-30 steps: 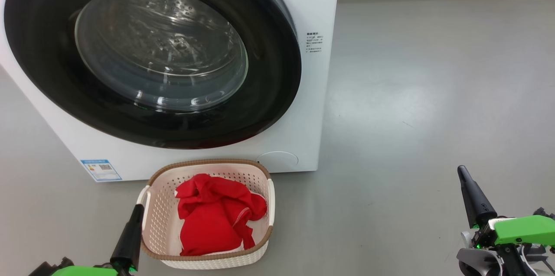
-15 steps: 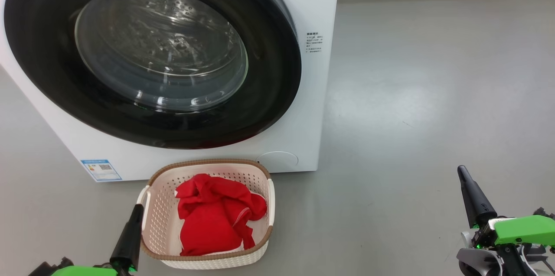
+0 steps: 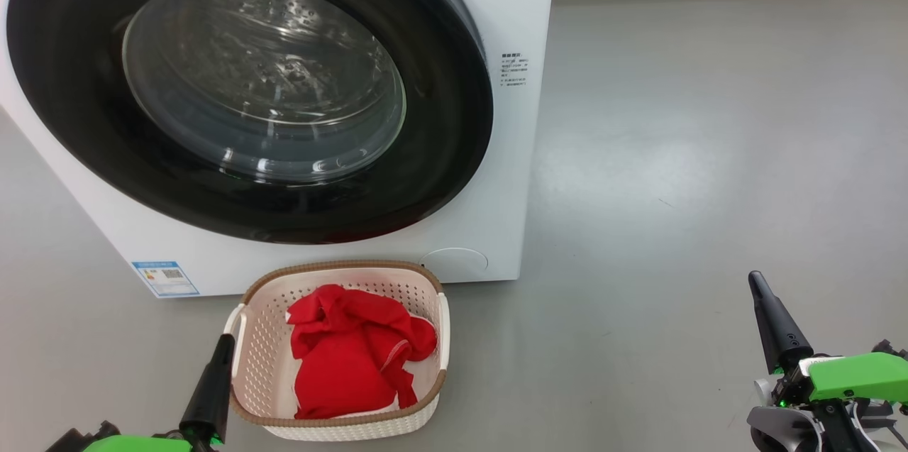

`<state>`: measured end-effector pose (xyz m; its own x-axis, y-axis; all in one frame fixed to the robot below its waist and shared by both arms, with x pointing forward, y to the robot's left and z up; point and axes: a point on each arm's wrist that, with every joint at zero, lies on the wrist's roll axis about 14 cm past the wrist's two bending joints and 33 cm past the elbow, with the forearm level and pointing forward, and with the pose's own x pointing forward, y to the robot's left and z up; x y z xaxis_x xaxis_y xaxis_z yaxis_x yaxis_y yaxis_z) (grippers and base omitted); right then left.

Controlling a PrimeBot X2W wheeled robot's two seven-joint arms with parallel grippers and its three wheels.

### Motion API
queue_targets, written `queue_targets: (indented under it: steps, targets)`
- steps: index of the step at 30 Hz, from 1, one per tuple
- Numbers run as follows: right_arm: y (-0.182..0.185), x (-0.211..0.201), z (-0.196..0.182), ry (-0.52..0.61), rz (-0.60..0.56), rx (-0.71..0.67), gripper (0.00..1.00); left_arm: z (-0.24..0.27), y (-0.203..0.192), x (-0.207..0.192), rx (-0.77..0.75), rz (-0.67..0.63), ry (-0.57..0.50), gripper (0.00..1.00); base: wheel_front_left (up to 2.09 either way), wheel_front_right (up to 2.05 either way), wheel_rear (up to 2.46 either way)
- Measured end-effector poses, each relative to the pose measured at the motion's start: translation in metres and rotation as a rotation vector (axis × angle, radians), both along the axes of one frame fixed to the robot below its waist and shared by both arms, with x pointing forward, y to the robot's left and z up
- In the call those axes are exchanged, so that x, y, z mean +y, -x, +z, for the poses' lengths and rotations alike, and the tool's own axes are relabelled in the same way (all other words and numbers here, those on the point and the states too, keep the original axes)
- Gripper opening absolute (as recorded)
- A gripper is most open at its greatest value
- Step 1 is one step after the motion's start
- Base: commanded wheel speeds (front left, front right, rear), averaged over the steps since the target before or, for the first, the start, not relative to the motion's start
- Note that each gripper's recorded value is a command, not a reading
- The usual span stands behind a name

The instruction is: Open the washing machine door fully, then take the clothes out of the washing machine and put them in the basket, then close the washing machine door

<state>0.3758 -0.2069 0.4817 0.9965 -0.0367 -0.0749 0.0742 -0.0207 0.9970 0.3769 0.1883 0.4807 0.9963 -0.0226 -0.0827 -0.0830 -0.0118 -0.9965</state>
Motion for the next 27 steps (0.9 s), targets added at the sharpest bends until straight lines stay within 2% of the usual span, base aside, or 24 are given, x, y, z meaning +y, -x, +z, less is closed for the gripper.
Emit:
queue_targets:
  steps: [27]
  targets:
    - [0.0,0.0,0.0,0.0,0.0,0.0,0.0,0.0005,-0.0004,-0.0008,-0.002,-0.006,0.001,0.0,0.0,0.0,0.0]
